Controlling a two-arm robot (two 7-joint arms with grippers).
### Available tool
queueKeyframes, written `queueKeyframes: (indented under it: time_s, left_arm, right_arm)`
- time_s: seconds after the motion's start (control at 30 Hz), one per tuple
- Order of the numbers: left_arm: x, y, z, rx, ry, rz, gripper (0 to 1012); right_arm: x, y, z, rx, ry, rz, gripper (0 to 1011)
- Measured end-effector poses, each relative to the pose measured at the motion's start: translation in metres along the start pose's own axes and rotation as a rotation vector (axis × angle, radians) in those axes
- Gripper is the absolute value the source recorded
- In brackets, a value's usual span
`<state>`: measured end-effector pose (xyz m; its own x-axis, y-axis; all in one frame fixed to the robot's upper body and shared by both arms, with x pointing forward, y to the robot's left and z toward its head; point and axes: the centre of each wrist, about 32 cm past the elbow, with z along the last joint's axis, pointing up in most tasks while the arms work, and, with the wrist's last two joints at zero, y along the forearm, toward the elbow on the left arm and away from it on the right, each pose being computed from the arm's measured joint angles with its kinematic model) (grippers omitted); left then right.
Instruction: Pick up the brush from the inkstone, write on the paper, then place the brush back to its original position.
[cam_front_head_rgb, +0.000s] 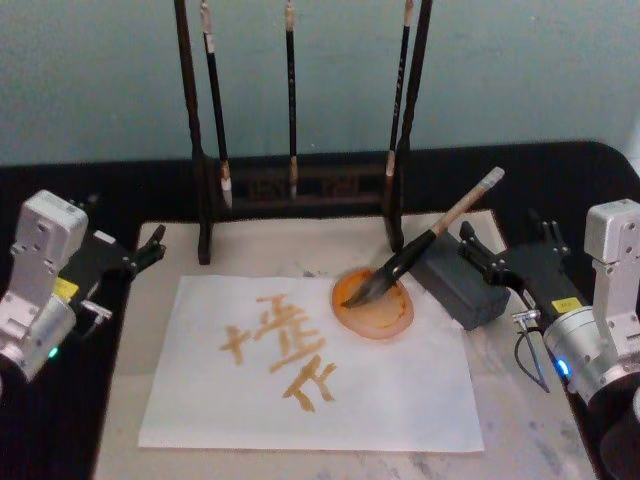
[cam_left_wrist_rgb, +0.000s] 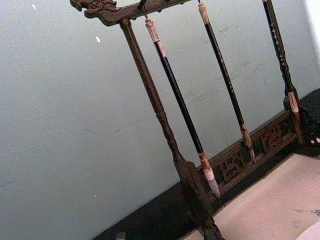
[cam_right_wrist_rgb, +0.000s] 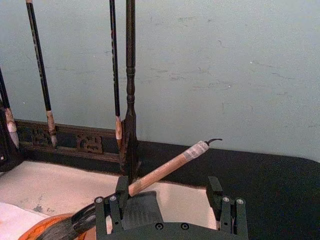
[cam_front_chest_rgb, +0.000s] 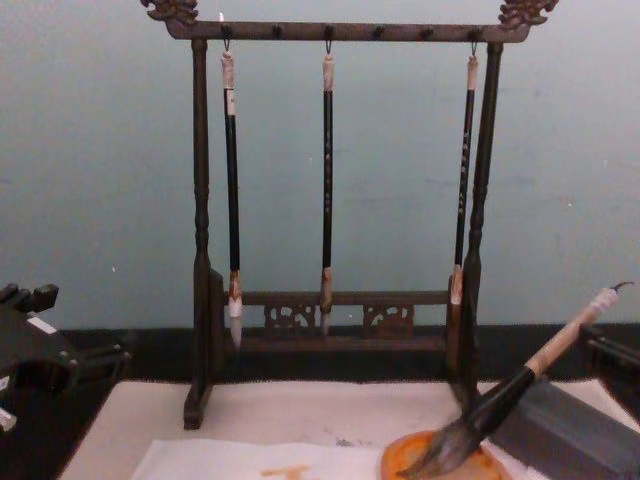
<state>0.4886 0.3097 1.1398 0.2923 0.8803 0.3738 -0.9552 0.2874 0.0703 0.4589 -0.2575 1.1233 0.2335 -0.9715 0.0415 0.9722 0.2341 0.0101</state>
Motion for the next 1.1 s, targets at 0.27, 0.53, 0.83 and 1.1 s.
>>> queueKeyframes:
  time_s: [0.27, 0.53, 0.83, 1.1]
  left_arm:
    - [0.0, 0.0, 0.0, 0.0, 0.0, 0.0, 1010]
    - [0.0, 0.0, 0.0, 0.0, 0.0, 0.0, 1010]
    - [0.0, 0.0, 0.0, 0.0, 0.0, 0.0, 1010]
    - [0.0, 0.0, 0.0, 0.0, 0.0, 0.0, 1010]
  right_arm:
    - [0.0, 0.0, 0.0, 0.0, 0.0, 0.0, 1000]
    - [0.0, 0.0, 0.0, 0.0, 0.0, 0.0, 1000]
    - [0.0, 0.0, 0.0, 0.0, 0.0, 0.0, 1000]
    - [0.0, 0.0, 0.0, 0.0, 0.0, 0.0, 1000]
